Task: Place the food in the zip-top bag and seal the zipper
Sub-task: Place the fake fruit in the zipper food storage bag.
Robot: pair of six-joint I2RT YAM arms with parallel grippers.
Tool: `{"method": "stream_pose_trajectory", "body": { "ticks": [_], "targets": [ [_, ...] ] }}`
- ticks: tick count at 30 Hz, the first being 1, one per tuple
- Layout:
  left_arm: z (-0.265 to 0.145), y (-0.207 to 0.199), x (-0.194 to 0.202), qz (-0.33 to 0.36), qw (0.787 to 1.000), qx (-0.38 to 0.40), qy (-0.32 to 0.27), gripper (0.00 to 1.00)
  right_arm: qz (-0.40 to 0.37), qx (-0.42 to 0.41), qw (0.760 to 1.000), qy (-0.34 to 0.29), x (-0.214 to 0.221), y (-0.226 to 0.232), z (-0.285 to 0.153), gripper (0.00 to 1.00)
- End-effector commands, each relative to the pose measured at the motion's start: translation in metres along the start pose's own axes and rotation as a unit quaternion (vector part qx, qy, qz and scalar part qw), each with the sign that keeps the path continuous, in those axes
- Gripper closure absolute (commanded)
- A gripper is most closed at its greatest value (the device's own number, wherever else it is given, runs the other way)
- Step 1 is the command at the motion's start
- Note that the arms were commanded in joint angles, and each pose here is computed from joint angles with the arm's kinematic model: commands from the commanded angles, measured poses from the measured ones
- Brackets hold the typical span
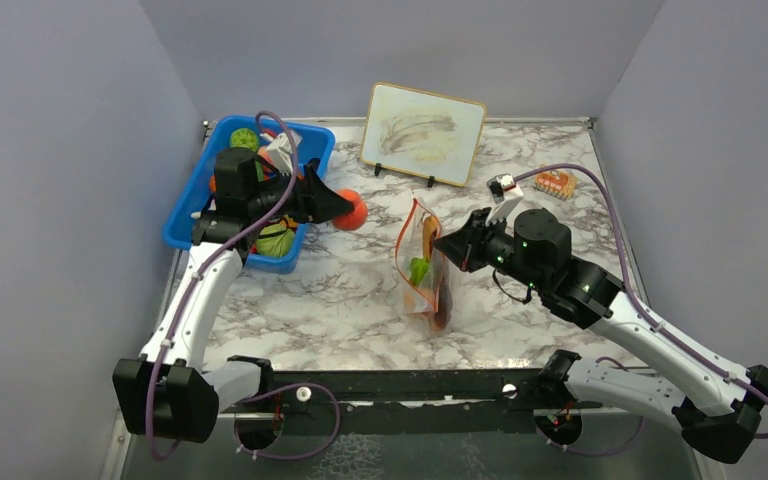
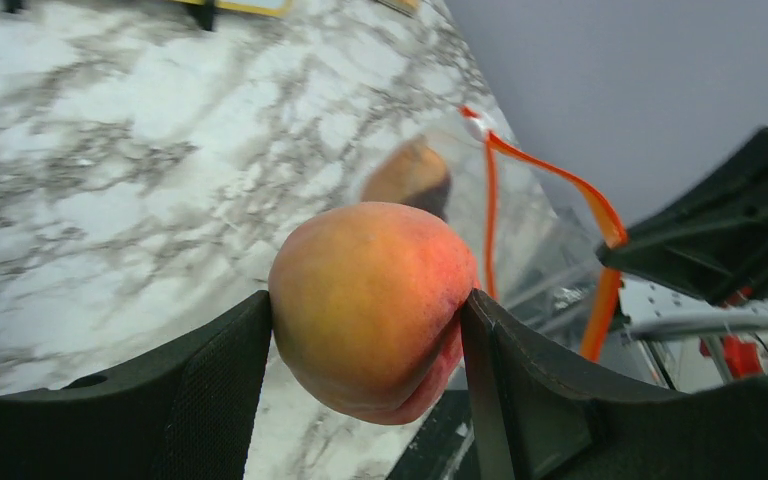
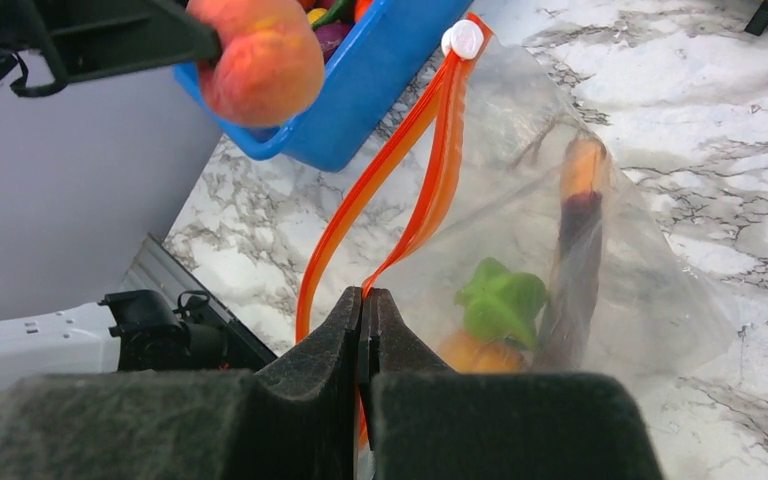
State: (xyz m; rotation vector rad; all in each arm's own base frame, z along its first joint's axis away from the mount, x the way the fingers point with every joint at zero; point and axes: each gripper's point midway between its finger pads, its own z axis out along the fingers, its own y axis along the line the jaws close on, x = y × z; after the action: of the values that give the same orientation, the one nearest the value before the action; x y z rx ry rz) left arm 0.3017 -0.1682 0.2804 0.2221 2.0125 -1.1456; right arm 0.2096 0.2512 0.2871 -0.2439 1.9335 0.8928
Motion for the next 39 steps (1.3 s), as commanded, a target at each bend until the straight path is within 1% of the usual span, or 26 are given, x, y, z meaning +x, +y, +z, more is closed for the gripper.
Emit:
{"method": "stream_pose_trajectory", "body": {
  "ticks": [1,5,9,11,17,21,29,33,39],
  "targets": [
    [-0.001,-0.067,0.012,0.032,0.993,0.11,0.008,0.55,0.021,-0.013,0.999,-0.037,-0.017,0.009,0.0,0.99],
    [0.008,-0.102,0.029,0.024,0.986,0.167,0.017,0.55,0.028,-0.01,0.999,-0.037,-0.017,0.008,0.0,0.99],
    [0.01,-0.127,0.035,0.001,0.975,0.221,0.007,0.55,0.032,-0.012,0.999,-0.031,-0.014,0.009,0.001,0.99],
    [0.014,-0.134,0.039,-0.001,0.974,0.228,0.008,0.54,0.034,-0.015,0.999,-0.03,-0.014,0.01,0.001,0.99],
    [0.034,-0.13,0.059,-0.017,0.976,0.214,0.028,0.54,0.035,-0.037,0.998,-0.034,-0.017,0.019,-0.001,0.99],
    [0.046,-0.127,0.07,-0.029,0.978,0.202,0.047,0.54,0.03,-0.05,0.998,-0.026,-0.016,0.025,0.0,0.99],
    [0.064,-0.109,0.093,-0.012,0.987,0.142,0.075,0.53,0.033,-0.058,0.997,-0.028,-0.017,0.028,0.0,0.99],
    [0.069,-0.099,0.098,0.002,0.99,0.108,0.085,0.46,0.034,-0.061,0.997,-0.025,-0.017,0.03,0.0,0.99],
    [0.071,-0.101,0.097,0.017,0.99,0.108,0.089,0.32,0.036,-0.058,0.997,-0.023,-0.016,0.028,0.001,0.99]
  ]
}}
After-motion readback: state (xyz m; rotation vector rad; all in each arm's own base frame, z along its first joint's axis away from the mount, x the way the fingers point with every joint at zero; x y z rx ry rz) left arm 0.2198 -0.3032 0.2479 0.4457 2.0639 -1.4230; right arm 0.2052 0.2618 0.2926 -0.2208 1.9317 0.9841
